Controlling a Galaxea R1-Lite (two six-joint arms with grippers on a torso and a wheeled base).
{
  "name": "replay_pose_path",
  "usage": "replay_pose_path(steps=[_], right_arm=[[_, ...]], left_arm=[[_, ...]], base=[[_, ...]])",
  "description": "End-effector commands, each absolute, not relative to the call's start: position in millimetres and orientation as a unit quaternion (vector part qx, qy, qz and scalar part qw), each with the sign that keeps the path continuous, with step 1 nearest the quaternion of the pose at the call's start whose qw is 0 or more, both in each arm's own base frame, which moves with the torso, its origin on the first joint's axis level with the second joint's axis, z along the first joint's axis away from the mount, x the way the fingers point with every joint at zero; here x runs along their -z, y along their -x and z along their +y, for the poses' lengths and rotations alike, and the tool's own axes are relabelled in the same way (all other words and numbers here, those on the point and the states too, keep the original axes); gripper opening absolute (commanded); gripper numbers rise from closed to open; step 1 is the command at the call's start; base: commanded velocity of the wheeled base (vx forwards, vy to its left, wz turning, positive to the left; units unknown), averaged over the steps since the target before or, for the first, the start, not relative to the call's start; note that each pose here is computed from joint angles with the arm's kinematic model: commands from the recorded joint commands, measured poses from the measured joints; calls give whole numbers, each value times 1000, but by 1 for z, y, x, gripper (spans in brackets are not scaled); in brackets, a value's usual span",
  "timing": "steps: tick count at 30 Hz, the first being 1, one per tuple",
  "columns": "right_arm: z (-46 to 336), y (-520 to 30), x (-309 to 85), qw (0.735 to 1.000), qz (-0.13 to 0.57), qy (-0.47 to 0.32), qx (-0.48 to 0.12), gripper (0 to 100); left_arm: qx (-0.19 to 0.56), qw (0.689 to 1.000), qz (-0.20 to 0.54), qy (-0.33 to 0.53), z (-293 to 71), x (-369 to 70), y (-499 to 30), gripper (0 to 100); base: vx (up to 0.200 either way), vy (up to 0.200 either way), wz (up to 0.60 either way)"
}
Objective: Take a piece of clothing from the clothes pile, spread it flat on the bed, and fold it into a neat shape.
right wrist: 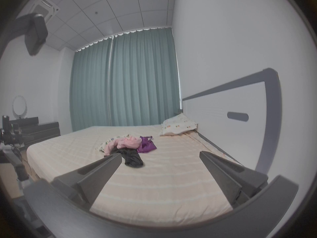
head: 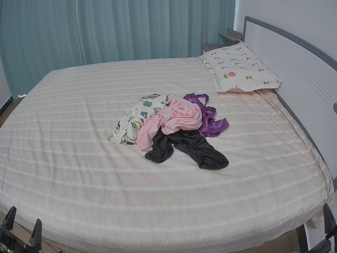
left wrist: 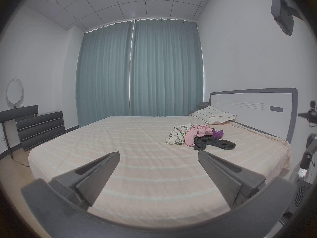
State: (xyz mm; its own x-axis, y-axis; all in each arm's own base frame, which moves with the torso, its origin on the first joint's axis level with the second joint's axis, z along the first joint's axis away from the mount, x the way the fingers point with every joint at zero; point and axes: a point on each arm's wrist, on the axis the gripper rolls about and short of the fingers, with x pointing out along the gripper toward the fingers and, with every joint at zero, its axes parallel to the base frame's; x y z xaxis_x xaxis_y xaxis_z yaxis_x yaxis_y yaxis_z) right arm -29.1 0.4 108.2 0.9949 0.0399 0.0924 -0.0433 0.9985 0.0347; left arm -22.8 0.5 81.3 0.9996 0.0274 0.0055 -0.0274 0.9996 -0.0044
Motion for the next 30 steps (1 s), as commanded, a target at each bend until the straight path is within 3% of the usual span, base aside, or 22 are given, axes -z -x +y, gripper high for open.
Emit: replay_pose_path(steps=[1,6,13,25,30], right_arm=[[1,24,-140,998,-22,-26,-47,100],[3,-20,-145,987,126,-74,-64,100],[10,-90,-145,967,221,-83,-90,100],[39,-228,-104,942,288,-142,-93,100],[57,-259,-91,929,303,-189,-98,100]], left_arm=[[-14,1000,-2,2,1,-76,23,100],[-14,1000,-2,2,1,-76,23,100],[-15,1000,-2,2,1,-76,23,100],[-15,1000,-2,2,1,-76,23,100],[-14,1000,-2,2,1,-76,23,100]], base=[[0,0,0],[0,0,0],[0,0,0],[0,0,0],[0,0,0]])
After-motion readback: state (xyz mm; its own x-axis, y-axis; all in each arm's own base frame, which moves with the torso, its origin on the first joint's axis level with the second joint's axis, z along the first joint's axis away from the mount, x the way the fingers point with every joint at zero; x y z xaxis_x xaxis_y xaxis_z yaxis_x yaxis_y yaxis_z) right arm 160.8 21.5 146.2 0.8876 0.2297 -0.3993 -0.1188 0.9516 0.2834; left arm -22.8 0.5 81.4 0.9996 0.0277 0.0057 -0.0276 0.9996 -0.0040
